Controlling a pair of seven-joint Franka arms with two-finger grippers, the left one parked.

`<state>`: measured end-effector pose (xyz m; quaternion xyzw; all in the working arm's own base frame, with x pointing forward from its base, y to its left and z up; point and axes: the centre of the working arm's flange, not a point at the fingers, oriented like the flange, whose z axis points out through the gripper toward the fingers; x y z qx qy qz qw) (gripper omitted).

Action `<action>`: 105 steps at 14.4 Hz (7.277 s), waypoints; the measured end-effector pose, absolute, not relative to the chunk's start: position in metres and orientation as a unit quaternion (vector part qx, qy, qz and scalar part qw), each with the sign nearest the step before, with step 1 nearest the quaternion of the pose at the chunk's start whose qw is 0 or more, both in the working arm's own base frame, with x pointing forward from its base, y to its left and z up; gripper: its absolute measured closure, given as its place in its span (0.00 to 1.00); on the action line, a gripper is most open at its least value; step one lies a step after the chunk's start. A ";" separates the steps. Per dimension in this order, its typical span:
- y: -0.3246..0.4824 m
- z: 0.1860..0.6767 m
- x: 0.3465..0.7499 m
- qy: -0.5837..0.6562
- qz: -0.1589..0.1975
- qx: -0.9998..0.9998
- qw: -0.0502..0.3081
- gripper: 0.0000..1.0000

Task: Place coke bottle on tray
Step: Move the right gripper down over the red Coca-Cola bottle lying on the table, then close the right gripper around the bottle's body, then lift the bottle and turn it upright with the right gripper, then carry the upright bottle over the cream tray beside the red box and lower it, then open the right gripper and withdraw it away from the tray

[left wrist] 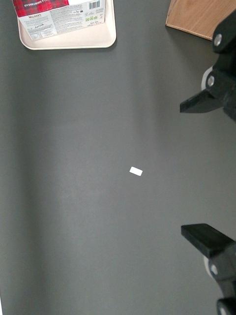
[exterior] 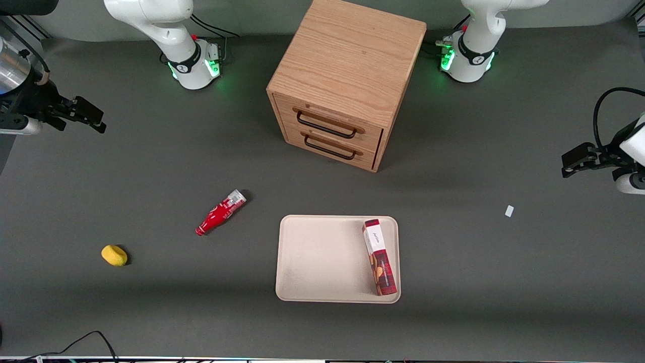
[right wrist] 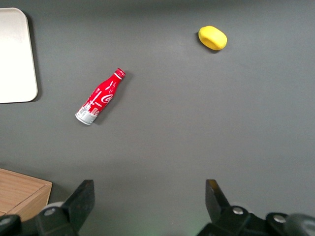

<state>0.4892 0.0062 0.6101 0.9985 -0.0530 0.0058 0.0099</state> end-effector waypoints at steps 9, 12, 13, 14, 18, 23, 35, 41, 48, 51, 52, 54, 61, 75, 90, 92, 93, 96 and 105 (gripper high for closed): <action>0.054 0.567 0.515 -0.099 -0.021 0.995 -0.001 0.00; 0.087 0.517 0.542 -0.170 -0.029 0.985 -0.002 0.00; 0.094 0.496 0.552 -0.195 -0.033 0.980 -0.003 0.00; 0.099 0.473 0.561 -0.221 -0.036 0.975 -0.005 0.00; 0.113 0.392 0.579 -0.296 -0.049 0.954 -0.007 0.00; 0.138 0.301 0.588 -0.350 -0.048 0.936 0.004 0.00; 0.152 0.181 0.582 -0.375 -0.053 0.926 -0.002 0.00; 0.152 0.169 0.579 -0.375 -0.050 0.926 -0.007 0.46; 0.153 0.175 0.586 -0.375 -0.041 0.926 -0.013 0.46; 0.153 0.214 0.606 -0.372 -0.037 0.927 -0.006 0.46; 0.153 0.236 0.616 -0.370 -0.036 0.929 -0.002 0.46; 0.154 0.290 0.637 -0.358 -0.025 0.933 -0.002 0.46; 0.196 0.433 0.687 -0.199 0.045 0.978 -0.047 0.46; 0.375 0.278 0.706 0.000 0.074 0.991 -0.110 0.46; 0.365 0.180 0.713 -0.020 0.109 0.986 -0.121 0.04; 0.366 0.179 0.713 -0.018 0.118 0.985 -0.122 0.00; 0.366 0.178 0.714 -0.018 0.121 0.985 -0.123 0.00; 0.367 0.184 0.716 -0.018 0.129 0.983 -0.126 0.00; 0.288 0.339 0.734 -0.031 0.115 0.990 -0.075 0.00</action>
